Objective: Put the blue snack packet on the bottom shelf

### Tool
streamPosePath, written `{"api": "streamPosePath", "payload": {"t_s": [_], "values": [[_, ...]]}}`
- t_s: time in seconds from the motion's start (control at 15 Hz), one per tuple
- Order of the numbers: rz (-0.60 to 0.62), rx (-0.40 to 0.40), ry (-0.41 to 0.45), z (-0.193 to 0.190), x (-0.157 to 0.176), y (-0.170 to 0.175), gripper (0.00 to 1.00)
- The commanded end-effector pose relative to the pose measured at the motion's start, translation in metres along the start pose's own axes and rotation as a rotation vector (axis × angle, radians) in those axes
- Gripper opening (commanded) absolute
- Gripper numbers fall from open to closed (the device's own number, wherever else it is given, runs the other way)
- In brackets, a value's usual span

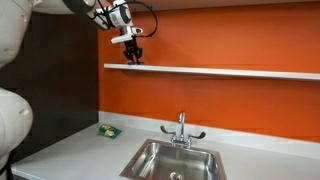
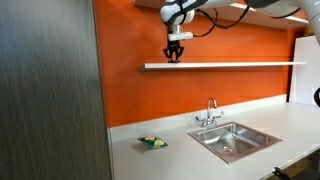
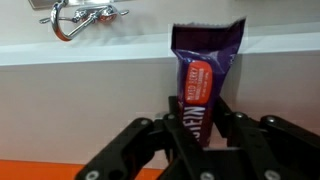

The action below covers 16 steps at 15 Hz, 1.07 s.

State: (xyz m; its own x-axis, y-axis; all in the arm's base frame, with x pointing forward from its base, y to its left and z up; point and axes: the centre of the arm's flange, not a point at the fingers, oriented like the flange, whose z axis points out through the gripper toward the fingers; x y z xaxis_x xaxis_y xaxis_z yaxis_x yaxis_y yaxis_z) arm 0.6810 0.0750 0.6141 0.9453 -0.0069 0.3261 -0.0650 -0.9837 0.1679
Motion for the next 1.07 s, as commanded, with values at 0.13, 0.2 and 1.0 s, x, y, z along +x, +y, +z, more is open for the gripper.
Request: {"api": "streamPosePath", "payload": {"t_s": [0.13, 0.2, 1.0], "values": [[-0.024, -0.008, -0.027, 0.004, 0.018, 0.002, 0.63], [-0.020, -0.008, -0.025, 0.002, 0.017, 0.002, 0.65], [-0.007, -0.014, -0.002, -0.025, -0.019, -0.004, 1.00]]}}
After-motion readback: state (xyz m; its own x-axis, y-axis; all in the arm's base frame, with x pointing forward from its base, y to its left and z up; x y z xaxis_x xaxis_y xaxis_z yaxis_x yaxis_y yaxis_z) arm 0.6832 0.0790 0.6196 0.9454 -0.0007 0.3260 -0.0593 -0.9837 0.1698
